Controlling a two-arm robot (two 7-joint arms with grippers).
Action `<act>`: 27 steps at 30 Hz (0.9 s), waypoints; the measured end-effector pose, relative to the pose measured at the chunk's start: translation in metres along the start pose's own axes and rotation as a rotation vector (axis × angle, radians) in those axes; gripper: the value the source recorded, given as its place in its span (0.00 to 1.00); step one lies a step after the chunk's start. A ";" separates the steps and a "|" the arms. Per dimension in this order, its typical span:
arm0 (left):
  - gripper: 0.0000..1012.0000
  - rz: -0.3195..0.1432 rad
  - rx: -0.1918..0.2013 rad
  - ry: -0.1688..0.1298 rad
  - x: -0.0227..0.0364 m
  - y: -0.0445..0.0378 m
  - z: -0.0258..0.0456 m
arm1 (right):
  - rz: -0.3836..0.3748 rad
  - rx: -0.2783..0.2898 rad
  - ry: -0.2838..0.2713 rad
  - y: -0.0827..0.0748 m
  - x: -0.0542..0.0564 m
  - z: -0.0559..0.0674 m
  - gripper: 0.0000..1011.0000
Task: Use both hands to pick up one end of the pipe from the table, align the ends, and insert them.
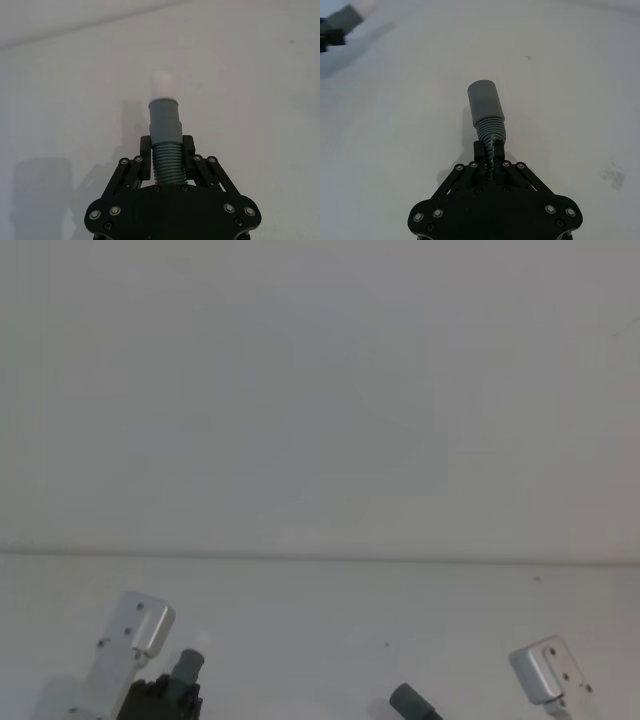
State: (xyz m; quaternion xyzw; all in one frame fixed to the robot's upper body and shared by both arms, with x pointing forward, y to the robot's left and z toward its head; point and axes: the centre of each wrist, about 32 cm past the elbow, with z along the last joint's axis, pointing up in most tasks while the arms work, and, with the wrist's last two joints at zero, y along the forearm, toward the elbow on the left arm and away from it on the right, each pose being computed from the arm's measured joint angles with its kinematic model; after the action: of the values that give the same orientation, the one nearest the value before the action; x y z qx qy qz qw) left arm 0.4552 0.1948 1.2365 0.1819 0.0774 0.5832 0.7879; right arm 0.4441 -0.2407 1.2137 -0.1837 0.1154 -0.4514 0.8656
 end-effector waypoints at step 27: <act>0.33 -0.124 -0.183 -0.197 0.0320 0.0333 0.0005 | 0.254 0.199 -0.284 -0.037 0.019 -0.009 0.07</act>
State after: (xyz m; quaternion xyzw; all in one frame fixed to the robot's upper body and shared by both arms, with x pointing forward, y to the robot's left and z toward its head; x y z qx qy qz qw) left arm 0.4356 0.2334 1.2524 0.1603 -0.0427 0.5172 0.8396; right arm 0.4243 -0.2781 1.2210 -0.1432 -0.0306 -0.3175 0.9369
